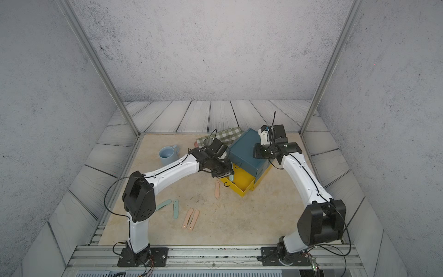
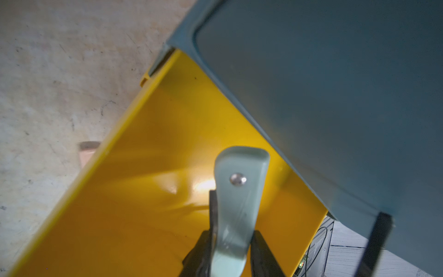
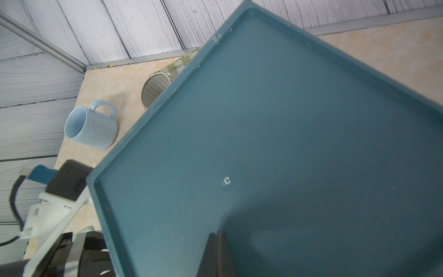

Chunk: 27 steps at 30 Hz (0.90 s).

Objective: Place the fruit knives into the drawer by color
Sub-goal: Place the fruit knife in the drawer.

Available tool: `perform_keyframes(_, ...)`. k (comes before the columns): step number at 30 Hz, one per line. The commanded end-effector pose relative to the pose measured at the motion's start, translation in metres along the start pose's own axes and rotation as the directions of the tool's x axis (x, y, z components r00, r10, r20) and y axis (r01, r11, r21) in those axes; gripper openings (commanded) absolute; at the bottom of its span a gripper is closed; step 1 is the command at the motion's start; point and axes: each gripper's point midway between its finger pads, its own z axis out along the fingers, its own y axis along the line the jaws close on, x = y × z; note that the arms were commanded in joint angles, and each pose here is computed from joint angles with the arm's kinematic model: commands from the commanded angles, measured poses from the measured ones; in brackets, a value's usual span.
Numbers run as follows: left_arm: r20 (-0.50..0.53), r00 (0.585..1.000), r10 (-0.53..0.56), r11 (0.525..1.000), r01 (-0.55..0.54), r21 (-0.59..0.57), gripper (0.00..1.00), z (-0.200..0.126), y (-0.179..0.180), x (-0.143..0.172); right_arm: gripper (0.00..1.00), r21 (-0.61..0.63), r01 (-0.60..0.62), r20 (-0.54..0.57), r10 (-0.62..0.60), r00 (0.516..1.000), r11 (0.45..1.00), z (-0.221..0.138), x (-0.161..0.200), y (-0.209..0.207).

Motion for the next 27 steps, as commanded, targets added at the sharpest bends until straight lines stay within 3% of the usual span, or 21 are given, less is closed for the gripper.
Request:
perform_keyframes(1, 0.017, 1.000, 0.027, 0.999, -0.027, 0.034, 0.34, 0.001, -0.014, -0.007, 0.00, 0.172, -0.076, -0.442, 0.145, 0.885, 0.982, 0.023, 0.123, -0.042)
perform_keyframes(9, 0.028, 0.999, 0.042, 0.998, -0.043, 0.046, 0.39, -0.003, -0.022, -0.012, 0.00, 0.175, -0.074, -0.441, 0.145, 0.886, 0.982, 0.023, 0.123, -0.043)
perform_keyframes(17, 0.130, 0.983, 0.126, 0.990, -0.134, 0.052, 0.39, -0.066, -0.051, -0.026, 0.00, 0.179, -0.072, -0.439, 0.145, 0.886, 0.981, 0.023, 0.124, -0.044)
perform_keyframes(22, 0.186, 0.969, 0.160, 0.987, -0.161, -0.013, 0.40, -0.109, -0.034, -0.020, 0.00, 0.182, -0.072, -0.441, 0.147, 0.886, 0.981, 0.024, 0.125, -0.044)
perform_keyframes(27, 0.225, 0.960, 0.165, 0.985, -0.148, -0.090, 0.40, -0.134, 0.005, -0.008, 0.00, 0.185, -0.074, -0.440, 0.150, 0.885, 0.980, 0.024, 0.125, -0.045)
